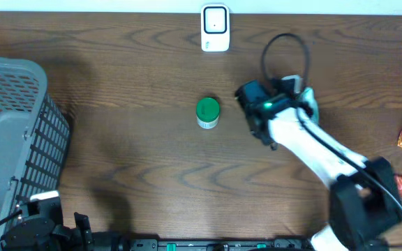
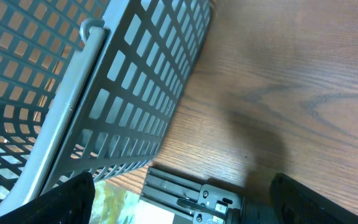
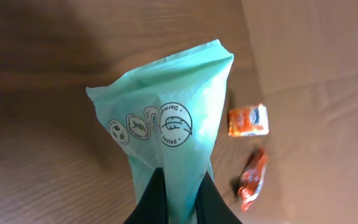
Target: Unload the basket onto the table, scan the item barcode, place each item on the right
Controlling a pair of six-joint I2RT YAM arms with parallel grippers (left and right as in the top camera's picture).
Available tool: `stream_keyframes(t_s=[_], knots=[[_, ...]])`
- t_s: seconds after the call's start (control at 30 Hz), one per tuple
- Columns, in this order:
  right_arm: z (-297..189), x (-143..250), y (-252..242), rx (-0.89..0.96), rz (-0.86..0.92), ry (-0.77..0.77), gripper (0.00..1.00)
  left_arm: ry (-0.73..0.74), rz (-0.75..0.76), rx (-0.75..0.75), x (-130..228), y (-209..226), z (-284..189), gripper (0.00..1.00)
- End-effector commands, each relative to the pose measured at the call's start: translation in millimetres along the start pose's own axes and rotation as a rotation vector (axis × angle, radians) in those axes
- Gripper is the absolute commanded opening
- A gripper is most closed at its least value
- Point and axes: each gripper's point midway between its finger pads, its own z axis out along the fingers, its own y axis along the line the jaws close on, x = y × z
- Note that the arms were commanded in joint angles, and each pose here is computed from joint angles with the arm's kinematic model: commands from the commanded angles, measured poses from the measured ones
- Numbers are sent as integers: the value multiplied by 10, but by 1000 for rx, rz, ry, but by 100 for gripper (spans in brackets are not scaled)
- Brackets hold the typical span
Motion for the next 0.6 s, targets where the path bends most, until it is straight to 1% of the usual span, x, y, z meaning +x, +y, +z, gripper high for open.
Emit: stream_keyframes(t_s=[0.0,0.17,0.27,0.3,0.4,0.47,0.53,0.57], knots=[[-26,17,237,100,-133,-61,2,-3,0,-10,11,19,-13,90],[-184,353,874,27,-343,-53,1,-3,0,-10,11,19,-13,90],[-437,602,1218,-74,-436,-51,1,-3,0,-10,11,19,-13,90],[-539,676,1312,-112,-457,-53,6,-3,0,-10,11,19,-13,90],[-873,837,1531,-193,-517,-102,47,-3,0,-10,11,19,-13,90],[-1062,939,1629,-238,-554,-124,64,-3,0,-10,11,19,-13,90],[-1278,1075,1725,-301,-594,-127,87,-3,0,-10,11,19,-13,90],[-1362,1119,1753,-321,-609,-132,97,-3,0,-10,11,19,-13,90]])
